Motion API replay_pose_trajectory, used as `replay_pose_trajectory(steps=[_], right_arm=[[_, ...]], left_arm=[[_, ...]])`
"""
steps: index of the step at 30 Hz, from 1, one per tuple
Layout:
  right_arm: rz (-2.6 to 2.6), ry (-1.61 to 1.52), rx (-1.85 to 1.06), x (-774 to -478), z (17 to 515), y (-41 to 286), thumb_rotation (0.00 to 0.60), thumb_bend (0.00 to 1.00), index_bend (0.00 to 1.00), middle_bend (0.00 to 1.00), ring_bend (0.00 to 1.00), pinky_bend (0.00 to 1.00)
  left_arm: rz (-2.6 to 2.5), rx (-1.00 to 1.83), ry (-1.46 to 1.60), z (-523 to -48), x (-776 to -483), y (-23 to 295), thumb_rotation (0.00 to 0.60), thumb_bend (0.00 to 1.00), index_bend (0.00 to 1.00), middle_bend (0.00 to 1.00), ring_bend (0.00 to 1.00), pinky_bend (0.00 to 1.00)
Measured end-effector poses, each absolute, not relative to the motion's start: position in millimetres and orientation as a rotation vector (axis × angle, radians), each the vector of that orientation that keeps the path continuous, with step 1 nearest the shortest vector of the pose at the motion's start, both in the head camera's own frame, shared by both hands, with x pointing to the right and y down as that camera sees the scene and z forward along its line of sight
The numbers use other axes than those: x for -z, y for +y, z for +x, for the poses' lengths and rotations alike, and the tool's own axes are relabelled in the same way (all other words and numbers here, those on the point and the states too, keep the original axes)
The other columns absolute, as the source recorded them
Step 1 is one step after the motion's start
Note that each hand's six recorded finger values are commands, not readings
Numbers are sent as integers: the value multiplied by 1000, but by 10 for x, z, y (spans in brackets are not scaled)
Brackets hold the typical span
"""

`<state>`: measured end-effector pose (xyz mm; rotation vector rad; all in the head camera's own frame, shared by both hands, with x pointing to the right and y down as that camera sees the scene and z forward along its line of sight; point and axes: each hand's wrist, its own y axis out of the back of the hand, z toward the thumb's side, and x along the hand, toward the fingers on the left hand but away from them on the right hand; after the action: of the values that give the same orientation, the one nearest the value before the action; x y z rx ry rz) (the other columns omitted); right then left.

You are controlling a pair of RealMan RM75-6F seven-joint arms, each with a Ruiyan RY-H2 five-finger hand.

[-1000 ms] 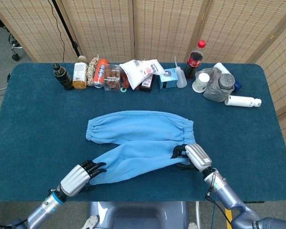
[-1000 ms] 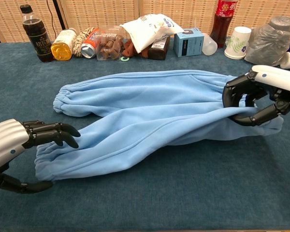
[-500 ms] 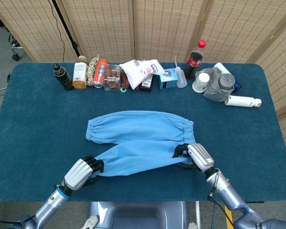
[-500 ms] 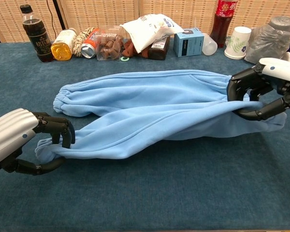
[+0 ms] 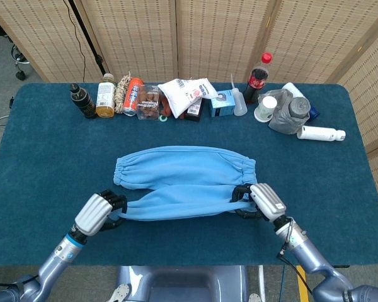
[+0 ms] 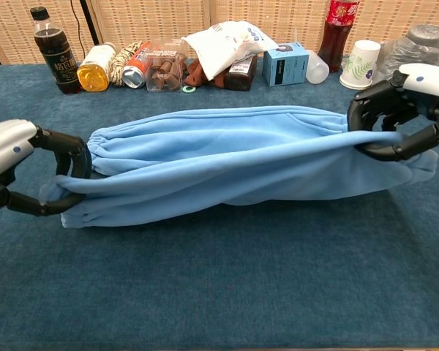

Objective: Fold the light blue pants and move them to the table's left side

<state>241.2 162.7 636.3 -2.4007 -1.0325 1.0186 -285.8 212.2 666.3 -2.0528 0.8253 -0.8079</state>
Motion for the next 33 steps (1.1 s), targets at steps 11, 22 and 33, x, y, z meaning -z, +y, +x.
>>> replay_pose_trajectory(steps=[11,22,33], right_arm=[[-2370,-1025,-1119,-6388,2306,1111,600,676,661,545,503,661],[-2379,-1014,-1216,-6537,2276,718,600,678,660,545,504,661],[-2344,-1029,-1289,-6760,2245,459,600,678,661,548,504,660]], left_arm=[[-1898,936,789,-2861,-6446,1454,600,322,668,538,594,469],[-1904,1109,773,-2858,-6739,1069,600,319,663,538,591,431],[-1927,1218,803,-2904,-7004,848,600,300,599,532,547,400]])
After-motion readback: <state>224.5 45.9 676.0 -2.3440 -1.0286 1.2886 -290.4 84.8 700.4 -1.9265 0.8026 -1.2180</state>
